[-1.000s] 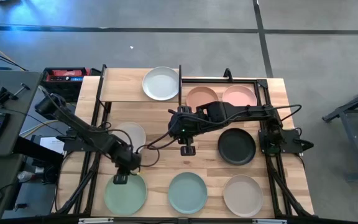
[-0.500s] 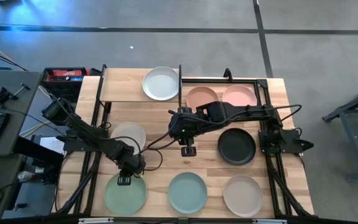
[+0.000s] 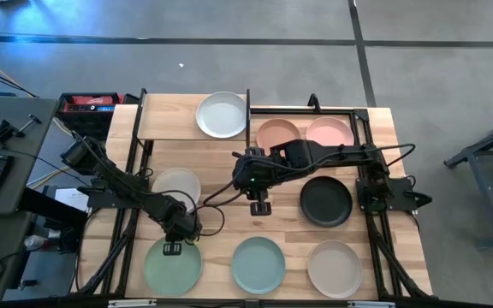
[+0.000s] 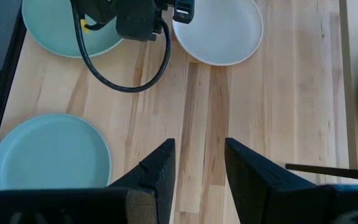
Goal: Place and stack plates onto a shelf
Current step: Stack the green plate on top of the light blue plate on the shelf
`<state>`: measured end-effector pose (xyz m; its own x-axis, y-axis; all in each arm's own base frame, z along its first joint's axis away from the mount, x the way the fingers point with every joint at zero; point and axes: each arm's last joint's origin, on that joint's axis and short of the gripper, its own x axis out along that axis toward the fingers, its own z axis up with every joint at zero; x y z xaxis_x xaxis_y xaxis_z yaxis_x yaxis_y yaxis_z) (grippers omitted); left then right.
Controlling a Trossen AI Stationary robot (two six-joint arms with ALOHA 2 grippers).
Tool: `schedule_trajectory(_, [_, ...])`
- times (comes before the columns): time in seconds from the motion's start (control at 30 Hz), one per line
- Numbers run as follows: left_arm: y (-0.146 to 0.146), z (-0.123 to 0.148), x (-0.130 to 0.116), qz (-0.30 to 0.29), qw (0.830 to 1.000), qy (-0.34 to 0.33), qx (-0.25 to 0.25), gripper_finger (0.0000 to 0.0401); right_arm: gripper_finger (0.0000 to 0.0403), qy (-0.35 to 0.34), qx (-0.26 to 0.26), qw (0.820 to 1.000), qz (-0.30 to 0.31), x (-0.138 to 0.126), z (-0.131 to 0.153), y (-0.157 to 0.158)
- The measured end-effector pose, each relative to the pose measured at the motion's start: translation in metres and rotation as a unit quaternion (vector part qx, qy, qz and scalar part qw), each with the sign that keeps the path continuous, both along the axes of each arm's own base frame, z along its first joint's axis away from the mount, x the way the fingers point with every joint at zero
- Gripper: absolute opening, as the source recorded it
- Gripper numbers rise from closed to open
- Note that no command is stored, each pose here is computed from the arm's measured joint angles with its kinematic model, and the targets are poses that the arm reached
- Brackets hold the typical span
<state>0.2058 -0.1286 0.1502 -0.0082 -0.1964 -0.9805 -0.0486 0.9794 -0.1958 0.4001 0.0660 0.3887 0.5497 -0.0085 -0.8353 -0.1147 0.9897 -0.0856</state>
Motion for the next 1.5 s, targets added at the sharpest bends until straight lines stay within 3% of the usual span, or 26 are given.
schedule_trajectory(0.17, [0.0,0.001,0.0,0.004,1.0,0.003,-0.002,0.0007,0.0114,0.002,0.0,1.0,0.0,0.0,0.0,0.0])
schedule_trajectory(0.53, [0.004,0.009,-0.003,0.053,0.998,0.017,-0.011,0.0002,0.0114,0.003,0.05,0.996,-0.079,0.0,0.0,-0.001])
schedule_trajectory(0.9, [0.032,0.062,-0.003,0.131,0.991,-0.027,0.019,0.0001,0.0114,0.014,0.118,0.98,-0.16,-0.002,-0.001,0.001])
schedule_trajectory(1.17, [0.055,0.092,0.01,0.203,0.975,-0.081,0.041,0.0001,0.0114,0.011,0.14,0.964,-0.226,-0.001,-0.003,0.0])
schedule_trajectory(1.5, [0.089,0.112,0.027,0.321,0.934,-0.136,0.078,0.0001,0.0114,0.006,0.131,0.954,-0.271,0.005,-0.01,-0.004])
